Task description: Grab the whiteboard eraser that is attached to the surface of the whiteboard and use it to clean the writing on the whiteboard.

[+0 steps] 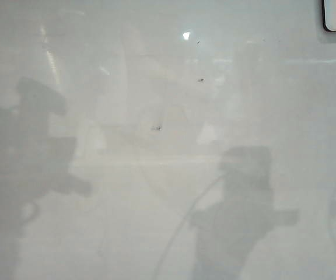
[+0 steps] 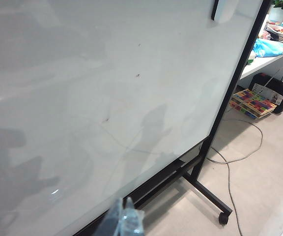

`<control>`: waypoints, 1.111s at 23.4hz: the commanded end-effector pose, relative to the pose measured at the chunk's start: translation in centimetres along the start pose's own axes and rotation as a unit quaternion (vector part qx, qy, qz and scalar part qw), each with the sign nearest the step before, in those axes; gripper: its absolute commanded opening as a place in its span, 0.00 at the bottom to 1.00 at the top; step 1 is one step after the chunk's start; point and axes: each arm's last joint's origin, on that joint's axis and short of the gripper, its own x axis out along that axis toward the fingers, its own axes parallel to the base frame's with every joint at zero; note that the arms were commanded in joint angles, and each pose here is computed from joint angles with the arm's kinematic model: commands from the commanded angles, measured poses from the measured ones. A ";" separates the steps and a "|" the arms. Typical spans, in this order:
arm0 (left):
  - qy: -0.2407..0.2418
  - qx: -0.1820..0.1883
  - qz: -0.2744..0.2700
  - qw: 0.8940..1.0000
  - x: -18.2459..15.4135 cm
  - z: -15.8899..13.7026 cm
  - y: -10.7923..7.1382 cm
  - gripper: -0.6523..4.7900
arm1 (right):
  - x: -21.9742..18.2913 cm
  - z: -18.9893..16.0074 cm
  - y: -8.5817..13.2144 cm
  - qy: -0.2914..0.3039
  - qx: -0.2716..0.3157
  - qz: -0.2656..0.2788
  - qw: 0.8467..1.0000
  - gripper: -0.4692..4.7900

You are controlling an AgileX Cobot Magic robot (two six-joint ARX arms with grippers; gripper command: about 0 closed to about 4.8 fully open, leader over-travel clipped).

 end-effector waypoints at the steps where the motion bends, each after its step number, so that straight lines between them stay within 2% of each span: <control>1: -0.003 0.003 -0.002 1.000 -0.1 0.1 -0.1 0.12 | -0.7 -1.1 -0.2 0.052 -0.011 -0.053 0.997 0.20; 3: -0.003 0.003 -0.002 1.000 -0.1 0.1 -0.1 0.12 | -1.4 -1.8 -0.2 0.079 -0.013 -0.056 0.995 0.20; 11: -0.003 0.003 -0.002 1.000 -0.1 0.1 -0.1 0.12 | -1.8 -2.0 -0.2 0.069 -0.013 -0.059 0.996 0.20; 13: -0.003 0.003 -0.002 1.000 -0.1 0.1 -0.1 0.12 | -1.7 -2.0 -0.3 0.068 -0.029 -0.071 0.995 0.20; 18: -0.003 0.003 -0.002 1.000 -0.1 0.1 -0.1 0.12 | -0.4 -2.6 -0.4 0.016 -0.025 -0.101 0.994 0.20; 20: -0.003 0.003 -0.002 1.000 -0.1 0.1 -0.1 0.12 | 0.5 -3.3 -0.4 -0.022 -0.021 -0.100 0.994 0.20; 22: -0.003 0.003 -0.002 1.000 -0.1 0.1 -0.1 0.12 | 2.1 -5.8 -0.2 -0.055 -0.019 -0.071 0.996 0.20; 26: -0.003 0.003 -0.002 1.000 -0.1 0.1 -0.1 0.12 | 3.1 -8.8 0.0 -0.033 -0.020 -0.046 0.998 0.20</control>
